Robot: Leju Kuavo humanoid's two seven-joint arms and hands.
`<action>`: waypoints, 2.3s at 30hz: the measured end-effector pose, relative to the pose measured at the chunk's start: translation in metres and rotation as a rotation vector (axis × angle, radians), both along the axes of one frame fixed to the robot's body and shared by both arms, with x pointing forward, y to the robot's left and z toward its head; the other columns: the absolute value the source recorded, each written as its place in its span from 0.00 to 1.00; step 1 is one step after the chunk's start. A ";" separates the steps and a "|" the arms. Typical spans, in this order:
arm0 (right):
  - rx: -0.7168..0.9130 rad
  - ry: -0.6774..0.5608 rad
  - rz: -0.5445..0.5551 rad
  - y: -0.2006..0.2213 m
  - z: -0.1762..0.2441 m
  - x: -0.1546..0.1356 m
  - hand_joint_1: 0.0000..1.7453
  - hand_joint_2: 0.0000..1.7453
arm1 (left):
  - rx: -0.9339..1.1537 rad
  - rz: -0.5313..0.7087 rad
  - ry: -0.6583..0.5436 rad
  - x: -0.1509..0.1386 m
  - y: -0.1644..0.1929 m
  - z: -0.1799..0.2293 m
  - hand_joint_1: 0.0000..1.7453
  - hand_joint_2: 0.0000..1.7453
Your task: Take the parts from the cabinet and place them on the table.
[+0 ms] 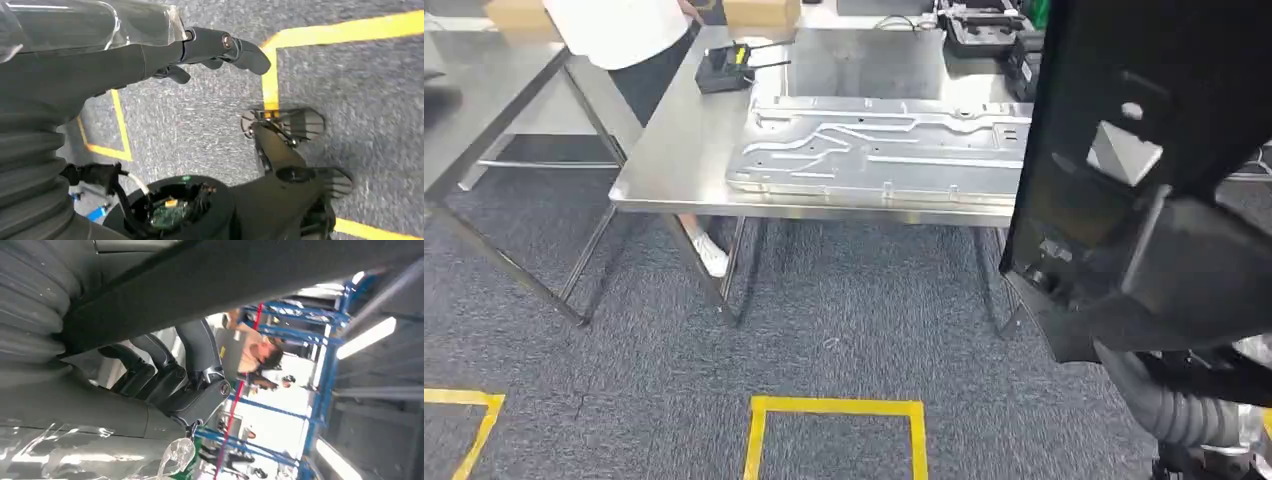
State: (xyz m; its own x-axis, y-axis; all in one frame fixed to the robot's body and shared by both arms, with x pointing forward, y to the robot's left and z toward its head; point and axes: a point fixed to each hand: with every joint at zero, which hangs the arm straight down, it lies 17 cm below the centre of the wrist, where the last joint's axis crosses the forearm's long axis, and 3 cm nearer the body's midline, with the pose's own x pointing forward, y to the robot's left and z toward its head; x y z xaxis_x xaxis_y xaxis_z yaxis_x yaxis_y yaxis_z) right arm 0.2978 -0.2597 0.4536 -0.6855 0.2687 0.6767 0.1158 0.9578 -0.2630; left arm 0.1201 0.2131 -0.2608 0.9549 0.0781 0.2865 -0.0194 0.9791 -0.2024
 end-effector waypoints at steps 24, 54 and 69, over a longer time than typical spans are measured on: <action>-0.013 -0.017 -0.002 0.002 0.004 -0.001 1.00 1.00 | 0.006 -0.005 0.014 -0.007 0.000 -0.002 0.00 1.00; -0.029 -0.013 0.018 0.011 0.001 -0.005 1.00 1.00 | -0.005 -0.021 0.021 -0.009 -0.002 -0.001 0.00 1.00; -0.118 -0.015 0.176 0.066 -0.006 0.003 1.00 1.00 | -0.006 -0.038 -0.012 -0.002 -0.004 0.001 0.00 1.00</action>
